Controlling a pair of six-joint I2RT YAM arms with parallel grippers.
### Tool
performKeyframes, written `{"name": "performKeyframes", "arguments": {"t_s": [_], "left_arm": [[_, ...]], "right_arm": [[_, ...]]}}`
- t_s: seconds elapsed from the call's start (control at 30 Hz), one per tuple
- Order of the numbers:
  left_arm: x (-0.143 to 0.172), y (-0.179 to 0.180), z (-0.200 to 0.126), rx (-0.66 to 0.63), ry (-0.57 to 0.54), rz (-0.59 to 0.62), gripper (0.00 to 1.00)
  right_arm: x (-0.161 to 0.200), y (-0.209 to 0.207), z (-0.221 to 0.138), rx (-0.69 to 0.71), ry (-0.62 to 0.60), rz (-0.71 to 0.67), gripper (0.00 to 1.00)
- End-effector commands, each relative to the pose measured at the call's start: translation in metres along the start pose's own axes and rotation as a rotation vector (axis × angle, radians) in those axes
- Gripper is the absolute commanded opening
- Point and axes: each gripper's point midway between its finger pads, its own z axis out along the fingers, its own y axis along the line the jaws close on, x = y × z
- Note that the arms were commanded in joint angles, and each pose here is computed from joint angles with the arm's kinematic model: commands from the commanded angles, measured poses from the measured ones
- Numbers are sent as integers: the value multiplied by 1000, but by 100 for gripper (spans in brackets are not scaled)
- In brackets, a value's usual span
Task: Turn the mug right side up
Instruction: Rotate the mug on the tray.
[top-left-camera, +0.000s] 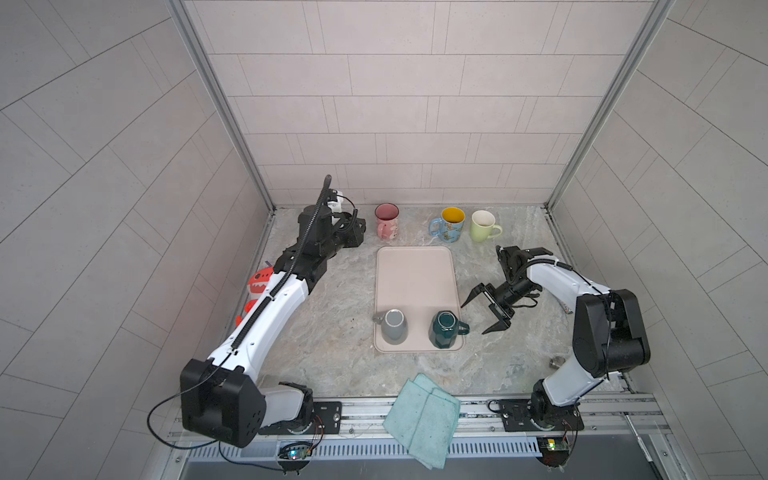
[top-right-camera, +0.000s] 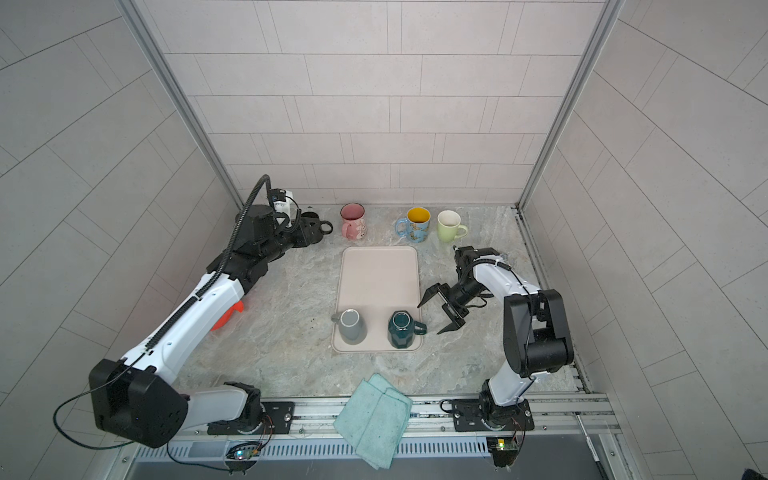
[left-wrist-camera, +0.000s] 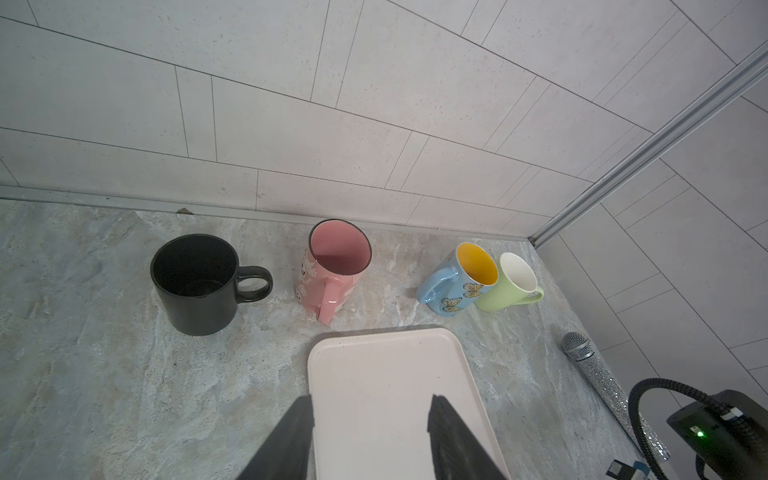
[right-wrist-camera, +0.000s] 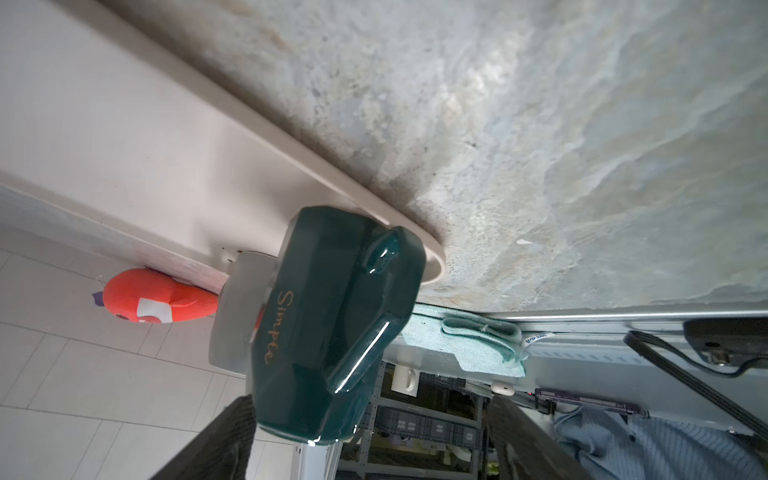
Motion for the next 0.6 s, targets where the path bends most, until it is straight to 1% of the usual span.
{"name": "performKeyframes", "arguments": {"t_s": [0.0,0.13,0.23,0.43,0.57], "left_arm": [[-14,-4,-3,18,-31,-12,51],[-14,-2,-3,15,-30,-14,51],[-14,0,-4,10,-28,-17,51],[-13,6,-3,-4,-23,-23,51],[-12,8,-4,-10,-23,-25,51]], "right_arm": [[6,-10,4,35,12,105,89],[7,-12,16,61,20,127,89],[3,-11,27,54,19,154,87],[-6,-5,39,41,0,172,82],[-13,-1,45,24,-20,190,77]]}}
